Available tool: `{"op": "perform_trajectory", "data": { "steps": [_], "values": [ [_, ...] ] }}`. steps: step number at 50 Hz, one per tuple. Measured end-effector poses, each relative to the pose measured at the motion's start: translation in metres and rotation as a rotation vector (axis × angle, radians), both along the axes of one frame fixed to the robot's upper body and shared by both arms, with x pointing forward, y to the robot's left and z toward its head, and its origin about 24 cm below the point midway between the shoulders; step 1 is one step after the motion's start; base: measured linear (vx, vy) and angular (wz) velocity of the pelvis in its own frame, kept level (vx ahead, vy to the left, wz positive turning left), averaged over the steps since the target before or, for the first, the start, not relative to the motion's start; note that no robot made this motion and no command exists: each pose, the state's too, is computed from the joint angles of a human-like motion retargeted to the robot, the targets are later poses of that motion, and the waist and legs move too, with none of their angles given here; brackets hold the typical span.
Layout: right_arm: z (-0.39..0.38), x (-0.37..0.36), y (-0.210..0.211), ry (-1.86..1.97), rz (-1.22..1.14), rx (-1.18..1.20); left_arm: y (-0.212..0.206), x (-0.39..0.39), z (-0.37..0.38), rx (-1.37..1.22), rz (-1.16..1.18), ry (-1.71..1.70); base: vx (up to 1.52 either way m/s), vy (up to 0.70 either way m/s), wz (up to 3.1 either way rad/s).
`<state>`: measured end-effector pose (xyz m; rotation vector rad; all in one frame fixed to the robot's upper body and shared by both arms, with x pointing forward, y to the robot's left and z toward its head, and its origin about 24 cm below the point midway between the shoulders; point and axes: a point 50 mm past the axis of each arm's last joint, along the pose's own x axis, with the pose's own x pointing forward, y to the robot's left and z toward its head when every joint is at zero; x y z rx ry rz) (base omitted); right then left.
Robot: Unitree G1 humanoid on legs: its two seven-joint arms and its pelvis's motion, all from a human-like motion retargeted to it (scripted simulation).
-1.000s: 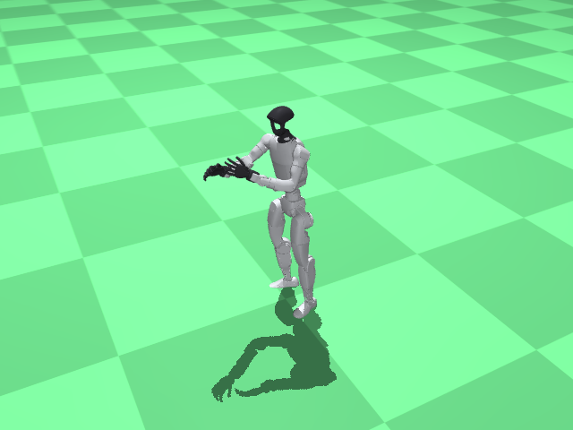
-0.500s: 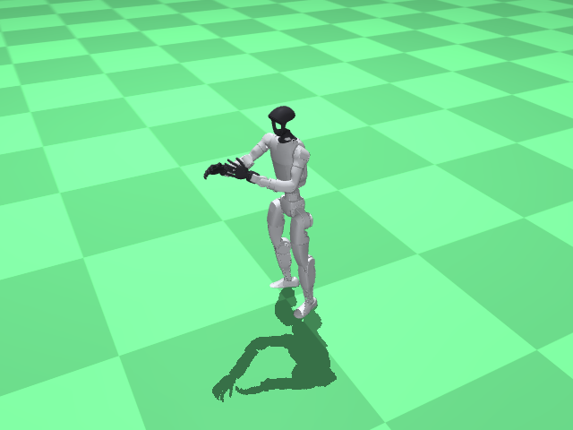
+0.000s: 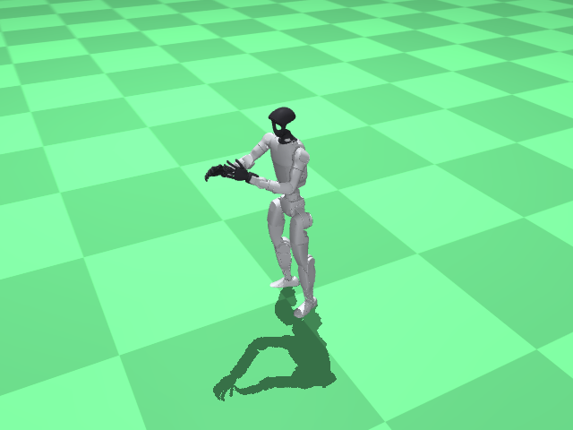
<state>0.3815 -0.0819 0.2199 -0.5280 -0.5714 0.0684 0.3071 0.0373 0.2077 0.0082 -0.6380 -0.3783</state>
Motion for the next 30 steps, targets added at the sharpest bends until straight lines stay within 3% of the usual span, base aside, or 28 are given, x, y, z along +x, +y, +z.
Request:
{"op": "perform_trajectory", "data": {
  "steps": [2,4,11,15,19,25,27,30],
  "values": [
    [0.002,-0.002,0.0,-0.019,0.002,0.016,0.005,0.004,-0.038,0.015,0.008,0.154,0.0,0.0,0.0],
    [0.001,-0.003,-0.002,-0.026,0.005,0.018,0.01,-0.003,-0.026,-0.07,0.019,0.095,0.0,0.0,0.0],
    [-0.021,0.001,-0.01,0.076,0.006,-0.082,0.026,-0.093,0.154,-0.309,0.088,-0.813,0.0,0.0,0.0],
    [-0.02,0.0,-0.011,0.06,-0.006,-0.079,0.035,-0.142,0.199,-0.515,0.215,-1.12,0.0,0.0,0.0],
    [-0.011,0.0,-0.007,0.029,0.005,-0.056,0.018,-0.092,0.169,-0.424,0.172,-0.839,0.0,0.0,0.0],
    [0.0,0.001,-0.006,0.007,-0.013,0.013,-0.007,0.018,-0.003,0.086,0.006,0.046,0.0,0.0,0.0],
    [-0.001,0.0,-0.007,0.0,-0.02,0.014,-0.002,0.016,-0.004,0.037,0.031,0.043,0.0,0.0,0.0],
    [-0.008,0.002,-0.011,0.032,-0.018,-0.017,0.007,-0.01,0.066,-0.097,0.045,-0.27,0.0,0.0,0.0]
  ]
}}
